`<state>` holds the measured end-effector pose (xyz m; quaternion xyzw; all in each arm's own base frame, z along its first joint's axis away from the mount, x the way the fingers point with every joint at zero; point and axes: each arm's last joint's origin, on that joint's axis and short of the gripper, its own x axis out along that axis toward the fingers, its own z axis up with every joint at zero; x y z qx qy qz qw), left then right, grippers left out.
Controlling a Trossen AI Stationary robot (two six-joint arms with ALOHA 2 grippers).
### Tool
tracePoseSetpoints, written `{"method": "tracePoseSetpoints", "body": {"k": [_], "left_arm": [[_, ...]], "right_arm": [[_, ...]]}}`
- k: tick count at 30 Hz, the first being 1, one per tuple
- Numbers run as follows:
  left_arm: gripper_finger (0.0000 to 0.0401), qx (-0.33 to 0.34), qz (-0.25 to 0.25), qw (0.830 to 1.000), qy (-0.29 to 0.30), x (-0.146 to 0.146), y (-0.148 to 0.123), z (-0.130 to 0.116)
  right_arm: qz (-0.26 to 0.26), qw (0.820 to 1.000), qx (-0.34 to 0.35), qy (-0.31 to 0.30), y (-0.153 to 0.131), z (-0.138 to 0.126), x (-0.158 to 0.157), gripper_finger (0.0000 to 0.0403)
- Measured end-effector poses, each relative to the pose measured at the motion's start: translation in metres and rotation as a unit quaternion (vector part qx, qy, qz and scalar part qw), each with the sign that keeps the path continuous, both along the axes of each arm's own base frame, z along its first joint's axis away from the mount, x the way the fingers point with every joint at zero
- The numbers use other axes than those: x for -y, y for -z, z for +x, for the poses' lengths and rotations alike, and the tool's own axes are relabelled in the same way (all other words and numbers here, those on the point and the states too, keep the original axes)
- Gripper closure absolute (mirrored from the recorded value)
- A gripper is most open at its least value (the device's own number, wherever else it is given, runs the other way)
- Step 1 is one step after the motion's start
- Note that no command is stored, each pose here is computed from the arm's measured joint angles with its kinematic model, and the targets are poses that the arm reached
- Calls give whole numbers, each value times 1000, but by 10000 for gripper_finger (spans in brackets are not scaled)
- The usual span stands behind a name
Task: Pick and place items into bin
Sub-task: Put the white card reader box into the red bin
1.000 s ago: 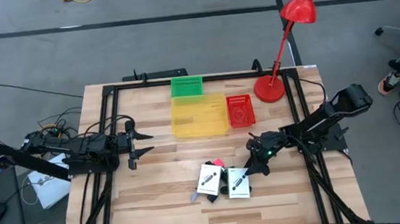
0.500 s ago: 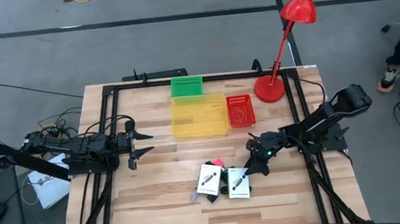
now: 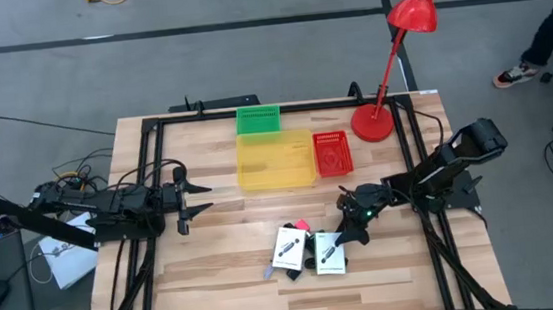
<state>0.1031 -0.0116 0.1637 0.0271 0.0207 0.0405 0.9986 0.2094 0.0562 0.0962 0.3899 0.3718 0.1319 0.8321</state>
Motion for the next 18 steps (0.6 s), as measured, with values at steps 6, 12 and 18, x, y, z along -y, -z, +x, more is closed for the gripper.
{"method": "tracePoseSetpoints", "body": {"k": [6,12,18], "left_arm": [[216,0,3,1000,0,0,0,0],[216,0,0,1000,0,0,0,0],[216,0,0,1000,0,0,0,0]], "right_arm": [[1,1000,-1,0,0,0,0,209],[2,1000,-1,0,0,0,0,228],[3,1000,-2,0,0,0,0,244]]}}
